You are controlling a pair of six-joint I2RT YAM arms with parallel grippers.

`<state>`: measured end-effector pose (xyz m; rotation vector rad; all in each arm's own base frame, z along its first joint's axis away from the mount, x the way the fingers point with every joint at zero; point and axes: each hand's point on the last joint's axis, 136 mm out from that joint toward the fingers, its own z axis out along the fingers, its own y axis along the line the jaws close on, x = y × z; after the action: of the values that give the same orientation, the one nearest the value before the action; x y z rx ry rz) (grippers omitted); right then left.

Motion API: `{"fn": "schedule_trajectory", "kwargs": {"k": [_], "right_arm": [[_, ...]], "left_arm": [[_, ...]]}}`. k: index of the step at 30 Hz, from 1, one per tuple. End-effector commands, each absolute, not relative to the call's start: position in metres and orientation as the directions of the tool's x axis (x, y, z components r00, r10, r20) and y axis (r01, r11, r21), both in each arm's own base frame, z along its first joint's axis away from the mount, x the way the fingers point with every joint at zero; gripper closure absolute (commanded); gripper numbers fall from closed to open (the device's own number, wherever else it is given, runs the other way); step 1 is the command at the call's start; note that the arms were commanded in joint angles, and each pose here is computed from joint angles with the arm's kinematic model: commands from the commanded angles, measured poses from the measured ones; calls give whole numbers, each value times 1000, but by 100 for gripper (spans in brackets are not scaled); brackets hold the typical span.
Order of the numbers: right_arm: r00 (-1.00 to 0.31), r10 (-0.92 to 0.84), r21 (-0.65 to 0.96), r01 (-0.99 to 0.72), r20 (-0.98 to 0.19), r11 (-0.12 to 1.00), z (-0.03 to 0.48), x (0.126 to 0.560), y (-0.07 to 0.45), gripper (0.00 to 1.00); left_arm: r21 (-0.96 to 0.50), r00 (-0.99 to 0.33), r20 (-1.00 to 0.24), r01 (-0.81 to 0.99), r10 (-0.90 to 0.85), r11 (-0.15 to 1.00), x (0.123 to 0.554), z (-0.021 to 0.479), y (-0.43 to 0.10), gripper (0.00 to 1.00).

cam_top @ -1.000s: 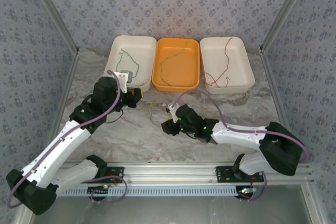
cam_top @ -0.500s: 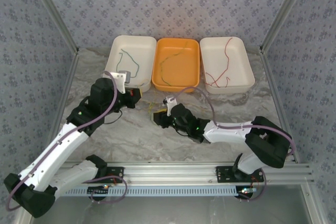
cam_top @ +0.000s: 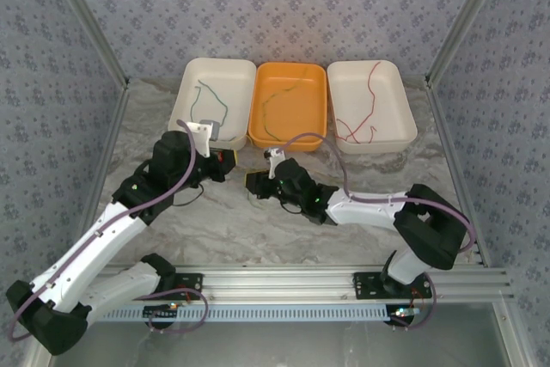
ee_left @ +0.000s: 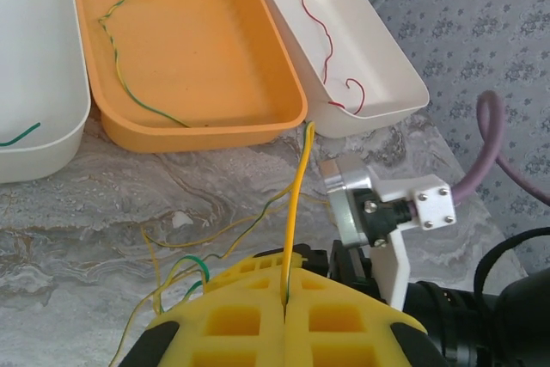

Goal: Untangle the cables

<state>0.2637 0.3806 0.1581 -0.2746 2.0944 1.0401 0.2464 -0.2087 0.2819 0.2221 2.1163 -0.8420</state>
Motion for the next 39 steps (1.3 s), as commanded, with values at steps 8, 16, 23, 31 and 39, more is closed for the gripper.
{"fn": "schedule_trajectory", "kwargs": {"k": [8, 16, 23, 31, 39], "right_arm": [[-709, 146, 599, -446, -690, 665, 157, 277, 379, 76], [-725, 133, 593, -428, -675, 682, 150, 269, 367, 73], [-731, 146, 601, -411, -666, 686, 153, 256, 349, 68], [-745, 126, 609, -421, -655, 673, 153, 261, 365, 66], [-758, 114, 610, -415, -642, 675, 145, 275, 381, 67]], "left_arm": [[-495, -611, -778, 451, -147, 743, 244, 299, -211, 100], [-478, -622, -769, 409, -146, 777, 249, 297, -207, 100], [-471, -629, -764, 390, -145, 791, 252, 293, -205, 100], [-478, -632, -761, 398, -143, 783, 252, 293, -210, 100], [-477, -631, -763, 405, -139, 780, 249, 296, -210, 100]]}}
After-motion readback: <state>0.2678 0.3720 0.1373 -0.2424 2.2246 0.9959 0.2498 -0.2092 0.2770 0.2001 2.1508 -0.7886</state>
